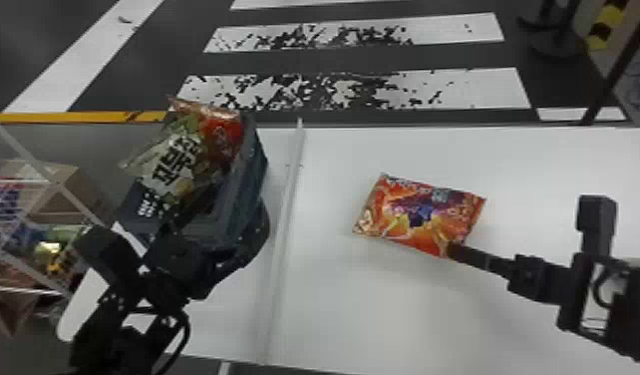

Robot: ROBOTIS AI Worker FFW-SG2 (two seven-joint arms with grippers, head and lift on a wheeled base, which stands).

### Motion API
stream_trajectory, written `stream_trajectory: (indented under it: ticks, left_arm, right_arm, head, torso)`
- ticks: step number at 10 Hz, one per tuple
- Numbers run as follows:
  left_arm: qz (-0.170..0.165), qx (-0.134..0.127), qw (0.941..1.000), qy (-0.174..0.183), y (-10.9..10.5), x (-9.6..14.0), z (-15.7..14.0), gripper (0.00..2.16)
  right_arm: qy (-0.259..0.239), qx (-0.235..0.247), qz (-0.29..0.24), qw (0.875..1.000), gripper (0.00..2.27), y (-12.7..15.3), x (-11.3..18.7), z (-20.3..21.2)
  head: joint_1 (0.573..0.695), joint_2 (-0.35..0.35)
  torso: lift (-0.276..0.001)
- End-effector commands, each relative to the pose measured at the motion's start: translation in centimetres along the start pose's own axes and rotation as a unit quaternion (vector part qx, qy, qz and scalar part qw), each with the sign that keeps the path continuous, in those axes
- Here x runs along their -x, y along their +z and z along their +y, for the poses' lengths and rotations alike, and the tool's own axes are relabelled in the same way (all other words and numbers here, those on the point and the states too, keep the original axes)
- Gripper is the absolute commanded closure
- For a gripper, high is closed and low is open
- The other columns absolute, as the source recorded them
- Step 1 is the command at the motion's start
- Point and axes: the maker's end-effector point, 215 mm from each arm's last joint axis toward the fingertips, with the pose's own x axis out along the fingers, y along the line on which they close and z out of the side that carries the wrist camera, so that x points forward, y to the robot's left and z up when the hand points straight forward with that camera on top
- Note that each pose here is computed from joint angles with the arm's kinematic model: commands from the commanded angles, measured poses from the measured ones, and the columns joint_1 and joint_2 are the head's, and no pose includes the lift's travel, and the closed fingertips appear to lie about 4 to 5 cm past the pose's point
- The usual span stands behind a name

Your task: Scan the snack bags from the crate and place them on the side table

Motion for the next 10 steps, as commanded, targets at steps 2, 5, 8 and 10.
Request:
stream_trajectory:
  ticks: [2, 5, 8, 10]
  left_arm:
    - [-0.004, 0.000, 1.0000, 0.000, 0.3, -0.1, 0.0, 0.08]
    - [-0.008, 0.000, 1.0000, -0.002, 0.7, -0.5, -0.3, 0.08]
    - [-0.004, 0.003, 1.0000, -0.001, 0.6, -0.8, -0.4, 0.08]
    - [-0.002, 0.004, 1.0000, 0.000, 0.5, -0.8, -0.3, 0.08]
  right_arm:
    - [-0.013, 0.035, -0.062, 0.997, 2.22, 3.6, 2.4, 0.0]
    - [-0.136, 0.185, -0.118, 0.966, 2.22, 8.1, 7.2, -1.4]
    - [-0.219, 0.368, -0.173, 0.887, 2.22, 10.6, 10.1, 0.3]
    - [-0.293, 0.512, -0.154, 0.793, 2.22, 9.4, 9.9, 1.2]
  head:
    - [0.695, 0.134]
    - [0.695, 0.076]
    - [0.695, 0.018]
    - [0.695, 0.003]
  torso:
    - [-0.094]
    - [-0.094]
    - [-0.094]
    - [-0.094]
